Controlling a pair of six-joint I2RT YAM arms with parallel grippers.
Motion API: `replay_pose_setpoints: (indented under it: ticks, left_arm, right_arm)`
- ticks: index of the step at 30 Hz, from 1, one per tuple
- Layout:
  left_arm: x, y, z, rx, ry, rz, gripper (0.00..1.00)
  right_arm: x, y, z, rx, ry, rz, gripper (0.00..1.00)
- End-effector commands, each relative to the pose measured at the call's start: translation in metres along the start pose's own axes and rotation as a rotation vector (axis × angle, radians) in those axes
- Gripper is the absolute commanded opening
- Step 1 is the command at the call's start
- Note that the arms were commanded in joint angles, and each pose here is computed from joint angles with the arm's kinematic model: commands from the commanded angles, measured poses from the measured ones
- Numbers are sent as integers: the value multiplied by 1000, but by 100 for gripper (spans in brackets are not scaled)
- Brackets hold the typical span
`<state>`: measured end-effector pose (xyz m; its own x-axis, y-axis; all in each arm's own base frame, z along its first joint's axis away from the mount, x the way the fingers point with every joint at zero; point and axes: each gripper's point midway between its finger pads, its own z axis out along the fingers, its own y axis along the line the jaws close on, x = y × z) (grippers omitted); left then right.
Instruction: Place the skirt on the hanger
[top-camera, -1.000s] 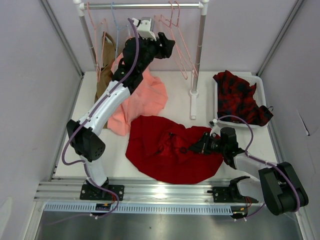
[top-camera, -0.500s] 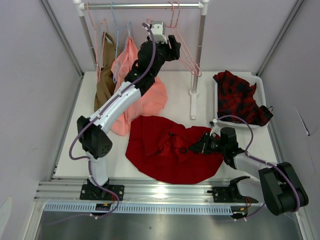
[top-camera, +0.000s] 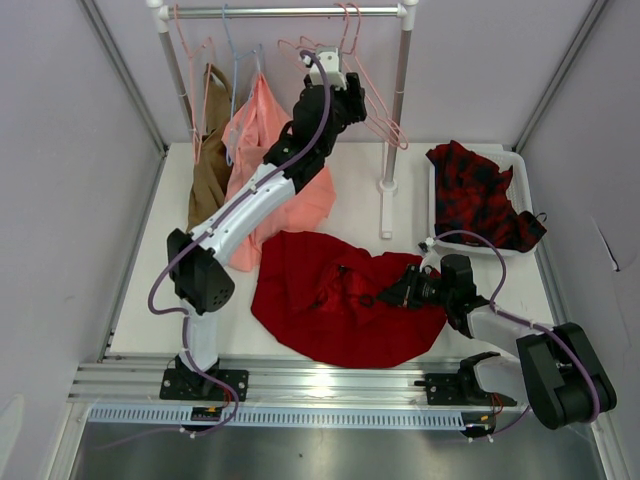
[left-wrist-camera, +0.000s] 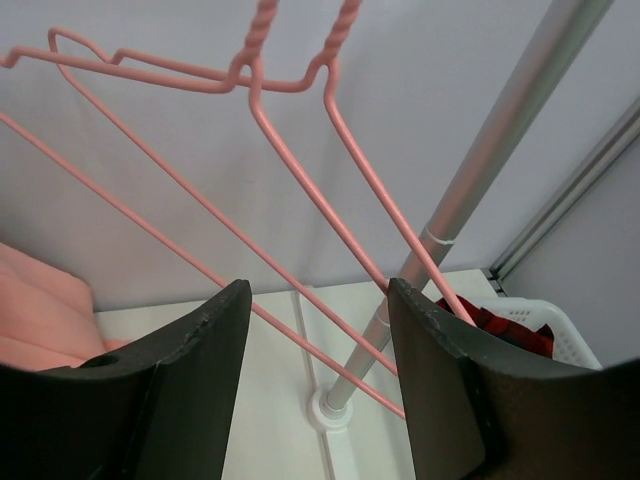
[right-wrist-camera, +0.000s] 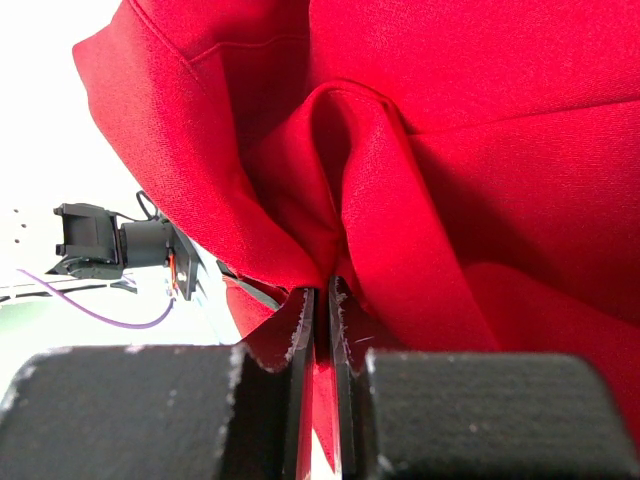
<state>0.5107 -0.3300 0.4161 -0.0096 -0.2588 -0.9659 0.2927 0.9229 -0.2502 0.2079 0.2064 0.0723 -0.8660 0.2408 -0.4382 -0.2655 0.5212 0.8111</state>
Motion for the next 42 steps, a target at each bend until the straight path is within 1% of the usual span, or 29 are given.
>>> replay_pose_setpoints:
  ticks: [1, 5, 8, 19, 24, 26, 28, 29, 34, 42]
  left_arm:
    - [-29, 4, -4, -51, -54, -21, 62]
    - [-30, 9, -8, -76, -47, -25, 60]
    - [-34, -3, -8, -15, -57, -28, 60]
    - [-40, -17, -10, 22, -71, -87, 61]
    - [-37, -15, -16, 6, -55, -82, 61]
    - [-28, -10, -19, -15, -36, -78, 60]
    - [-43, -7, -28, -28, -66, -97, 60]
    - [-30, -4, -29, -30, -44, -88, 60]
    - [-43, -5, -37, -12, -65, -95, 61]
    - [-48, -10, -41, -4, -73, -108, 64]
  right_arm:
    - [-13, 11, 3, -40, -27, -58, 0]
    - [-13, 10, 2, -40, -29, -59, 0]
    - [-13, 11, 2, -41, -28, -59, 0]
    - [-12, 11, 2, -39, -26, -59, 0]
    - [-12, 10, 1, -37, -30, -58, 0]
    - [-13, 11, 2, -38, -31, -61, 0]
    - [-12, 11, 2, -41, -28, -60, 0]
    - [-13, 11, 2, -40, -30, -62, 0]
    - [-12, 12, 3, -43, -27, -65, 0]
    - [-12, 12, 2, -42, -26, -66, 0]
